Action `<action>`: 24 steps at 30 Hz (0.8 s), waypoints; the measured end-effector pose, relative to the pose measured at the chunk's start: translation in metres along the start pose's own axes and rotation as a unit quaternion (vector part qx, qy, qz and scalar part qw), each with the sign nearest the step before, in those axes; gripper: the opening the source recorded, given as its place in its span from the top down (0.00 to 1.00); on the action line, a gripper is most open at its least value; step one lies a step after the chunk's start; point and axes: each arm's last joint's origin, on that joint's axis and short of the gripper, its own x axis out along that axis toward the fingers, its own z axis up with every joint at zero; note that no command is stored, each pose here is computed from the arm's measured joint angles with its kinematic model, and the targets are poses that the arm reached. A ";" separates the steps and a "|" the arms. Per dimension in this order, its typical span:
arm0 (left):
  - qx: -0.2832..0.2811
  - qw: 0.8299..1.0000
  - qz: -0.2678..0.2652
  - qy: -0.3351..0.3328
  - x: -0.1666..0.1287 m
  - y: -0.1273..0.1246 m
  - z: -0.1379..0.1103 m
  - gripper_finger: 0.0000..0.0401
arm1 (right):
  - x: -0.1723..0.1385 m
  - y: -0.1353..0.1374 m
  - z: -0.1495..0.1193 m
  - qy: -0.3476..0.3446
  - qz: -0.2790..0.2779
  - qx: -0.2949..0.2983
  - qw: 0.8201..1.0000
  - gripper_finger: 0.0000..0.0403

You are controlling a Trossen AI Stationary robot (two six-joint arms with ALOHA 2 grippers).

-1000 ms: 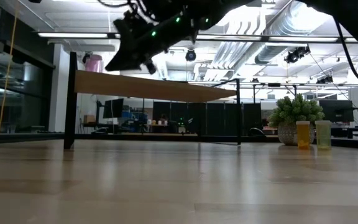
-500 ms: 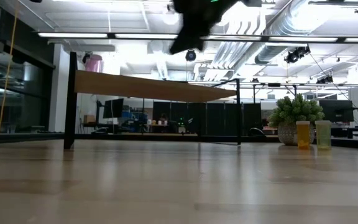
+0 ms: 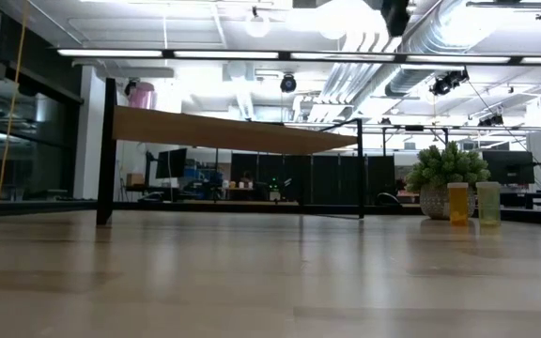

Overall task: Pick and place medicine bottles onto shelf by color
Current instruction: Put the top right yellow pill bottle on the shelf

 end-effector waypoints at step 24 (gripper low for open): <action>0.021 1.000 -0.003 -0.002 0.035 -0.007 -0.019 1.00 | -0.024 0.013 0.013 -0.064 0.039 -0.066 0.995 1.00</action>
